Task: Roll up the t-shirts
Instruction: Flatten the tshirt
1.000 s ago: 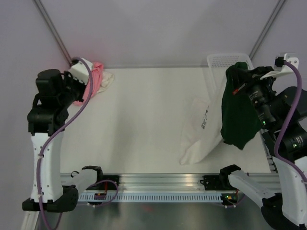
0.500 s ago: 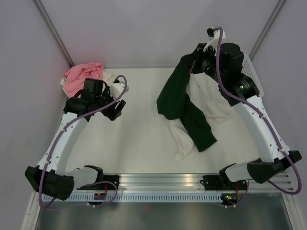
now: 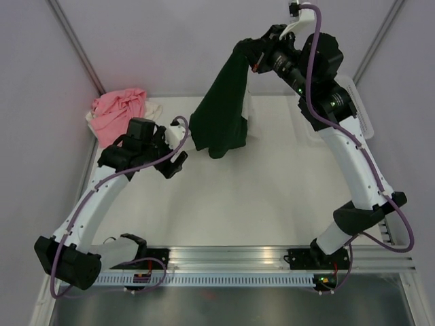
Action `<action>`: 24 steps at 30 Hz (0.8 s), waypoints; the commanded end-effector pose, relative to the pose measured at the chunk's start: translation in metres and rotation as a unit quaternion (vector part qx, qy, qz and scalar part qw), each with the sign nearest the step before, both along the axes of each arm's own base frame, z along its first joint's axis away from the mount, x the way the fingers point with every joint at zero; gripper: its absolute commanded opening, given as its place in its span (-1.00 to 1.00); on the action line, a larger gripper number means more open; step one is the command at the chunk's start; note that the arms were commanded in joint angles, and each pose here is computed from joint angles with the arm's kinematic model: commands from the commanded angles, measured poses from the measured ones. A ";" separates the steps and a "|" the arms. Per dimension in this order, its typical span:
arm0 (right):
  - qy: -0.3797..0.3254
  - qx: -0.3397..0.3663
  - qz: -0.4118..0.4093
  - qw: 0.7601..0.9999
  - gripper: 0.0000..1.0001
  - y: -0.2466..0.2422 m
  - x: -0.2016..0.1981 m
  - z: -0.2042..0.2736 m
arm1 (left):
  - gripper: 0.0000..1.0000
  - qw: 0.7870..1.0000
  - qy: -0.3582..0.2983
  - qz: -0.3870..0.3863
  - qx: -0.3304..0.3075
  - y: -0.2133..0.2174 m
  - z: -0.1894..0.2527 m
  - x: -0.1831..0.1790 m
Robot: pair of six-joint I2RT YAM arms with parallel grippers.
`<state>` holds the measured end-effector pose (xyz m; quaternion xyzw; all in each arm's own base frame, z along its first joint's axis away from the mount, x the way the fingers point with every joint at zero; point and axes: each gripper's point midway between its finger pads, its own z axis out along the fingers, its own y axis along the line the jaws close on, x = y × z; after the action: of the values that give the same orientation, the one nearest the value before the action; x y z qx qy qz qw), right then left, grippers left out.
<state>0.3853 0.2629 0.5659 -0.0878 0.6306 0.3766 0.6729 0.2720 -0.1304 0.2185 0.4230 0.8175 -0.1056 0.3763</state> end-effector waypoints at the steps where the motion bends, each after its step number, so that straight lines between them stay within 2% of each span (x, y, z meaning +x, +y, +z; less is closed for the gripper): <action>1: -0.027 -0.007 -0.067 0.997 -0.99 -0.038 -0.018 0.011 | 0.70 0.998 -0.028 0.024 0.051 0.017 -0.019 0.018; 2: -0.024 -0.014 -0.089 0.996 -1.00 -0.049 -0.019 0.003 | 0.71 0.997 -0.025 0.029 0.060 0.020 -0.025 0.020; 3: 0.009 -0.040 -0.104 0.994 -0.99 -0.053 -0.010 -0.037 | 0.72 0.997 -0.024 0.031 0.071 0.025 -0.033 0.020; 4: 0.006 -0.035 -0.115 0.993 -0.99 -0.069 -0.023 -0.036 | 0.73 0.996 -0.026 0.033 0.078 0.027 -0.036 0.021; 5: 0.018 -0.039 -0.128 0.991 -0.99 -0.082 -0.020 -0.049 | 0.75 0.996 -0.029 0.030 0.081 0.027 -0.038 0.023; 6: 0.055 -0.053 -0.134 0.988 -1.00 -0.086 -0.014 -0.085 | 0.81 0.995 -0.026 0.023 0.092 0.030 -0.046 0.022; 8: 0.081 -0.061 -0.145 0.984 -0.99 -0.099 -0.015 -0.111 | 0.85 0.993 -0.025 0.022 0.114 0.035 -0.059 0.027; 9: 0.112 -0.075 -0.141 0.981 -0.99 -0.097 -0.011 -0.145 | 0.88 0.990 -0.002 0.009 0.139 0.039 -0.083 0.024; 11: 0.138 -0.089 -0.131 0.978 -0.99 -0.092 -0.009 -0.174 | 0.93 0.986 -0.011 0.009 0.167 0.044 -0.103 0.036; 12: 0.159 -0.101 -0.135 0.973 -0.99 -0.093 -0.006 -0.196 | 0.93 0.979 0.001 0.010 0.204 0.054 -0.126 0.039; 16: 0.173 -0.112 -0.156 0.966 -0.99 -0.101 0.001 -0.213 | 0.92 0.975 -0.019 0.023 0.222 0.052 -0.132 0.078; 17: 0.170 -0.113 -0.158 0.966 -0.99 -0.102 0.002 -0.212 | 0.91 0.976 -0.041 0.038 0.209 0.048 -0.116 0.098; 19: 0.164 -0.112 -0.159 0.967 -0.99 -0.103 0.003 -0.209 | 0.90 0.975 -0.039 0.048 0.212 0.049 -0.119 0.117; 20: 0.164 -0.113 -0.157 0.967 -0.99 -0.102 0.003 -0.210 | 0.90 0.974 -0.056 0.055 0.212 0.049 -0.106 0.134; 23: 0.166 -0.114 -0.160 0.966 -0.99 -0.103 0.005 -0.214 | 0.88 0.974 -0.035 0.028 0.223 0.042 -0.124 0.145; 24: 0.170 -0.116 -0.161 0.965 -0.99 -0.103 0.006 -0.217 | 0.87 0.976 -0.018 -0.009 0.215 0.034 -0.131 0.138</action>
<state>0.3868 0.1631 0.3249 -0.0031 0.8072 0.1937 0.5575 0.3913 -0.0845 0.0791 0.4628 0.8394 0.0858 0.2716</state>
